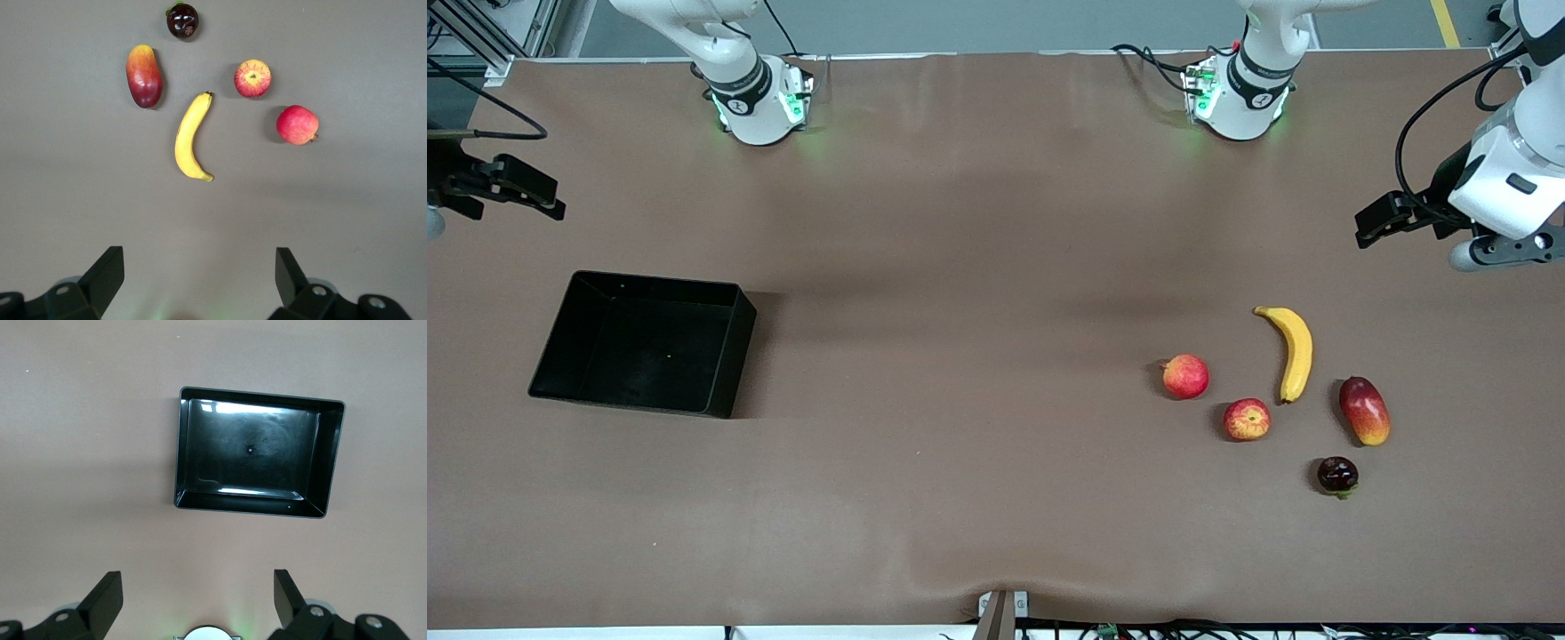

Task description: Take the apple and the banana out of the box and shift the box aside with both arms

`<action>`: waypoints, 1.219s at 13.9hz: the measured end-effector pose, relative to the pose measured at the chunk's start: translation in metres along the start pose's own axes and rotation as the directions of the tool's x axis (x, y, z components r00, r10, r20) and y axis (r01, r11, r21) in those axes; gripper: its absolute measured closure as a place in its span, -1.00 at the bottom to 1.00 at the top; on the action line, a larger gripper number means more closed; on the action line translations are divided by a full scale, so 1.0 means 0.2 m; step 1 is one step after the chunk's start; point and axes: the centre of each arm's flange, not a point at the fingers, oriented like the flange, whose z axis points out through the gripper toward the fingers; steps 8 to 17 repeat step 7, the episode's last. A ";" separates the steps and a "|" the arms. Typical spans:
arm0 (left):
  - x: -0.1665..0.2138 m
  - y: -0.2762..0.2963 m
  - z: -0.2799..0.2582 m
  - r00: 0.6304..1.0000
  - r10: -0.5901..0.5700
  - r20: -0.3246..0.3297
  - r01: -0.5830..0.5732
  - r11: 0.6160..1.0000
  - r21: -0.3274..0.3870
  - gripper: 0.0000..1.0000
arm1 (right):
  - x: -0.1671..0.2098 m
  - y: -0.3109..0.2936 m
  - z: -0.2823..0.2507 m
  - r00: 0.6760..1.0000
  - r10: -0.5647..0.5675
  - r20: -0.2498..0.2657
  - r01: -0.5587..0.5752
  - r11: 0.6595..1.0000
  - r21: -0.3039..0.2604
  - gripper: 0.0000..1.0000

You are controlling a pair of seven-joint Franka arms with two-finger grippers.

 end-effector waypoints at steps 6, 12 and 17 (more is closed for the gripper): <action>0.02 0.01 -0.01 1.000 0.003 -0.005 -0.003 1.000 -0.003 -1.00 | 0.00 0.01 0.00 1.000 0.003 -0.003 -0.003 1.000 0.007 -1.00; 0.02 0.01 -0.01 1.000 0.004 -0.006 -0.004 1.000 -0.003 -1.00 | 0.00 0.01 0.00 1.000 0.003 -0.003 -0.003 1.000 0.007 -1.00; 0.02 0.01 -0.01 1.000 0.004 -0.006 -0.004 1.000 -0.003 -1.00 | 0.00 0.01 0.00 1.000 0.003 -0.003 -0.003 1.000 0.007 -1.00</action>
